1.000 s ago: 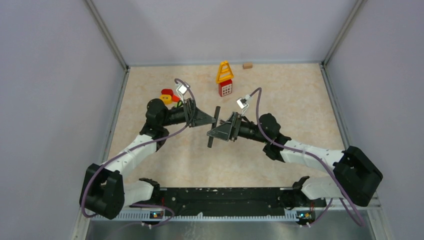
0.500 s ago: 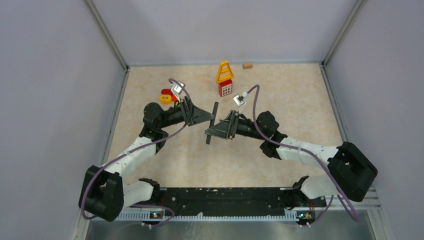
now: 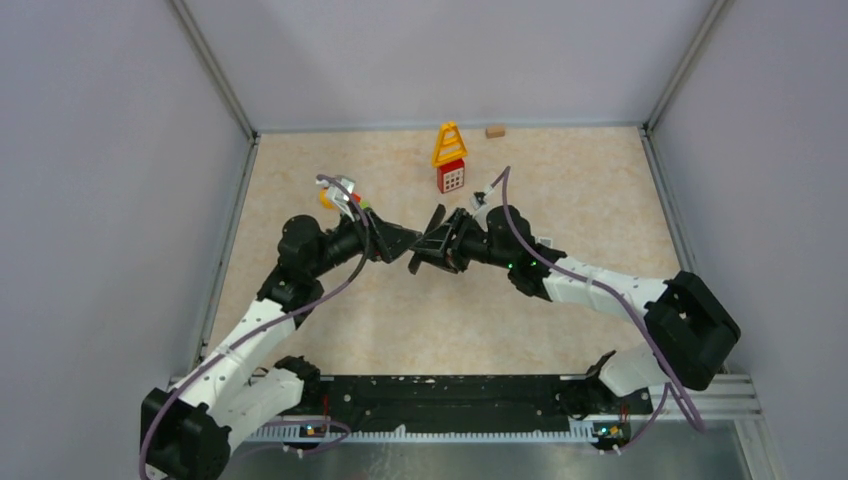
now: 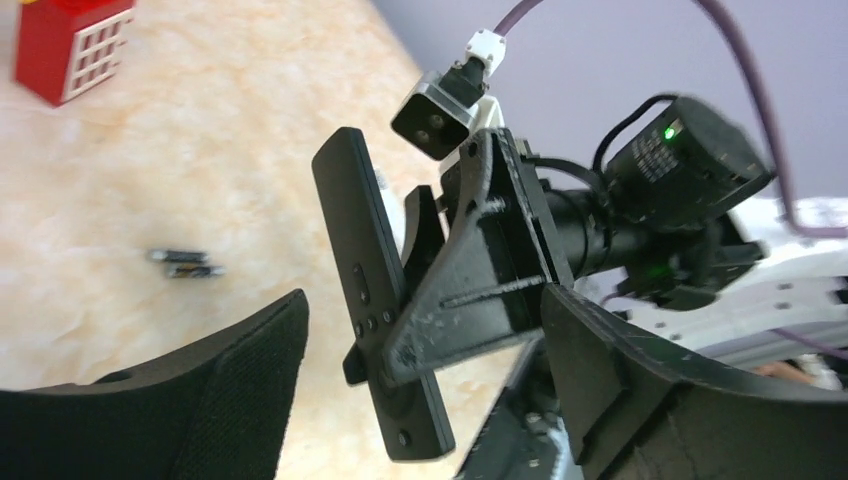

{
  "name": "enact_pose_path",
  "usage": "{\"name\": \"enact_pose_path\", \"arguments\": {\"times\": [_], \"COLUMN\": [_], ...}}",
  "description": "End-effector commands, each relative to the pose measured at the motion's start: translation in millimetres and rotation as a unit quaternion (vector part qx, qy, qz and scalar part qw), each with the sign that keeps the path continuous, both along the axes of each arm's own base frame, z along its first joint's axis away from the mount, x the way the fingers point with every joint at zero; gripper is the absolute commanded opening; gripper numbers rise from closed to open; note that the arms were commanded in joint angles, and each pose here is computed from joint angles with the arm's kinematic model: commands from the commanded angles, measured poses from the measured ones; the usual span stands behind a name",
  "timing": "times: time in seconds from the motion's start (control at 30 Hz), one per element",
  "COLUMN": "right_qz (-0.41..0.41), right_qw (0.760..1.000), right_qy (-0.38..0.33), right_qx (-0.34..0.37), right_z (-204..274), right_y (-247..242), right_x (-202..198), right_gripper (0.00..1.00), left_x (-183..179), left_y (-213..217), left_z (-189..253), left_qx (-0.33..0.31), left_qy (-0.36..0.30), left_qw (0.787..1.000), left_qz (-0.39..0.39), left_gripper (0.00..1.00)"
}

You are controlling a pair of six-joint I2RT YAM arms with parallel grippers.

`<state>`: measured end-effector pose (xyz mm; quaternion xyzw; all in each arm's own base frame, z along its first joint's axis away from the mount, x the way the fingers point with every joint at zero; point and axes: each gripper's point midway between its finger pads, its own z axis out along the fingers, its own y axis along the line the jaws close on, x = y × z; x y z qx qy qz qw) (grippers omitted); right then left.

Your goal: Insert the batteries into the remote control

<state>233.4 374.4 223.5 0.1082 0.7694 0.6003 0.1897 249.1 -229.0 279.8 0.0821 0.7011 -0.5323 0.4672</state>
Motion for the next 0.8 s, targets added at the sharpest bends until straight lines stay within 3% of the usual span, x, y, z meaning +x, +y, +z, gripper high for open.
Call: {"name": "enact_pose_path", "arguments": {"times": [0.0, 0.27, 0.4, 0.57, 0.63, 0.73, 0.77], "right_qz": [-0.056, -0.089, -0.089, -0.089, -0.085, -0.072, -0.069], "right_qw": [0.993, 0.983, 0.982, 0.982, 0.984, 0.987, 0.988], "right_qy": [0.100, 0.159, 0.165, 0.164, 0.160, 0.146, 0.141], "right_qx": [-0.021, -0.016, -0.010, -0.006, 0.000, -0.001, -0.003], "right_z": [-12.6, -32.7, -33.9, -33.1, -30.7, -27.0, -27.1], "right_y": [-2.5, -4.1, -2.3, -1.8, -0.4, 2.2, 1.6], "right_x": [19.1, 25.6, 26.9, 27.7, 28.1, 27.4, 27.6], "right_gripper": [0.30, 0.28, 0.28, 0.28, 0.28, 0.35, 0.42], "left_x": [2.9, -8.7, -15.4, -20.4, -20.7, -17.8, -15.7], "left_y": [3.9, -5.6, -15.0, -23.3, -25.3, -24.8, -24.0], "left_z": [-34.8, -64.5, -79.0, -91.5, -95.5, -99.6, -99.5], "left_qx": [0.105, 0.156, 0.147, 0.146, 0.150, 0.159, 0.163], "left_qy": [-0.035, -0.025, -0.004, 0.014, 0.018, 0.023, 0.022], "left_qw": [0.993, 0.986, 0.988, 0.989, 0.988, 0.986, 0.986], "left_qz": [0.044, 0.056, 0.041, 0.031, 0.029, 0.035, 0.039], "left_gripper": [0.83, 0.74, 0.71, 0.58, 0.50, 0.25, 0.14]}}
